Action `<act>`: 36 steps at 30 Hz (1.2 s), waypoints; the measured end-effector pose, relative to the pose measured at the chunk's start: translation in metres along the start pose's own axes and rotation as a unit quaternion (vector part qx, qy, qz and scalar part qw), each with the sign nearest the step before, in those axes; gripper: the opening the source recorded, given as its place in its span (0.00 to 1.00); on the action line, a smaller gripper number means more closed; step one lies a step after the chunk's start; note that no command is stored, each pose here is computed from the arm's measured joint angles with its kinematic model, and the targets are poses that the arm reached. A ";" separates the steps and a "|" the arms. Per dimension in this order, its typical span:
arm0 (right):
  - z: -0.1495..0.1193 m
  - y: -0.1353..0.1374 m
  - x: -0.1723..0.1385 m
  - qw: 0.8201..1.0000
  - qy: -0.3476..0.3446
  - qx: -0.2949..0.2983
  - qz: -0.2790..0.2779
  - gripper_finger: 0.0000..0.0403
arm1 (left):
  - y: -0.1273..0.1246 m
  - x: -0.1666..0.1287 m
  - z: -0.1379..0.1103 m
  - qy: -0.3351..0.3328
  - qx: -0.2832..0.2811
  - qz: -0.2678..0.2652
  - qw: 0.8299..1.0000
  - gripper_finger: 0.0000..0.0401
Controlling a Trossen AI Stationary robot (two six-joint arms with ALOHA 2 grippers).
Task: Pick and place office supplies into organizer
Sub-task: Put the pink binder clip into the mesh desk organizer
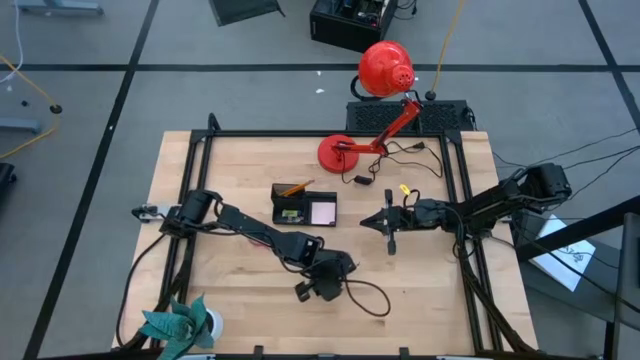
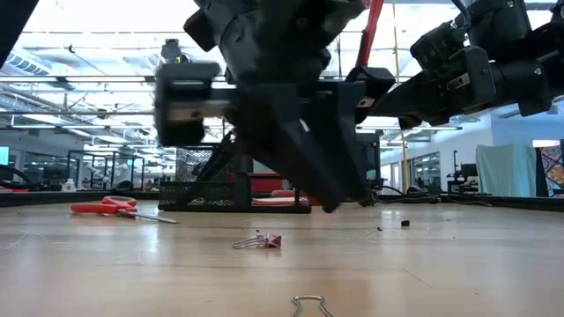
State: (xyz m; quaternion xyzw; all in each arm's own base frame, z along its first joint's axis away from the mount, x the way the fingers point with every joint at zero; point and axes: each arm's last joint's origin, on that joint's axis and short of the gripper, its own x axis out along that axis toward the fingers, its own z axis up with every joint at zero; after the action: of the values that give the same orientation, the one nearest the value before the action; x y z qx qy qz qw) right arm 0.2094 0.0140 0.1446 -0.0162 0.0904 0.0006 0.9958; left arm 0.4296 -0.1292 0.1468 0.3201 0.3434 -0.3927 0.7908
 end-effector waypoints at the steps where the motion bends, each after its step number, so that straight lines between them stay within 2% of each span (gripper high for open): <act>1: 0.000 0.000 0.000 1.000 0.000 0.001 0.000 0.01 | 0.001 0.000 0.001 0.005 0.002 0.017 1.000 0.28; 3: 0.000 0.000 0.000 1.000 0.000 0.003 0.000 0.01 | 0.003 0.000 0.002 0.013 -0.020 0.041 0.999 0.28; 6: 0.000 0.000 0.000 1.000 0.002 0.003 0.000 0.01 | 0.000 0.001 0.002 0.015 -0.060 0.032 0.998 0.28; 10: -0.001 0.000 0.000 1.000 0.004 0.003 0.000 0.01 | -0.010 0.002 0.002 0.028 -0.050 -0.011 0.998 0.28; 16: -0.001 0.000 0.000 1.000 0.003 0.003 0.000 0.01 | -0.019 0.005 0.009 0.037 -0.022 -0.013 0.999 0.28; 26: 0.000 0.000 0.000 1.000 0.002 0.004 0.000 0.01 | -0.020 0.004 0.007 0.012 -0.070 -0.056 0.996 0.29; 31: 0.000 0.000 0.000 1.000 0.002 0.004 0.000 0.01 | -0.024 0.002 0.002 0.030 -0.106 -0.092 0.990 0.37; 36: 0.000 0.000 0.000 1.000 0.002 0.004 0.000 0.01 | -0.023 0.003 0.002 0.036 -0.101 -0.079 0.991 0.49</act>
State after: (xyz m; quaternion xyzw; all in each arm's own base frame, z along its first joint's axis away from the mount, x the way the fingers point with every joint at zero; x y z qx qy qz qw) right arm 0.2093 0.0140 0.1443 -0.0122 0.0924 0.0006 0.9957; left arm 0.4118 -0.1428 0.1401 0.2245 0.4341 -0.4049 0.7728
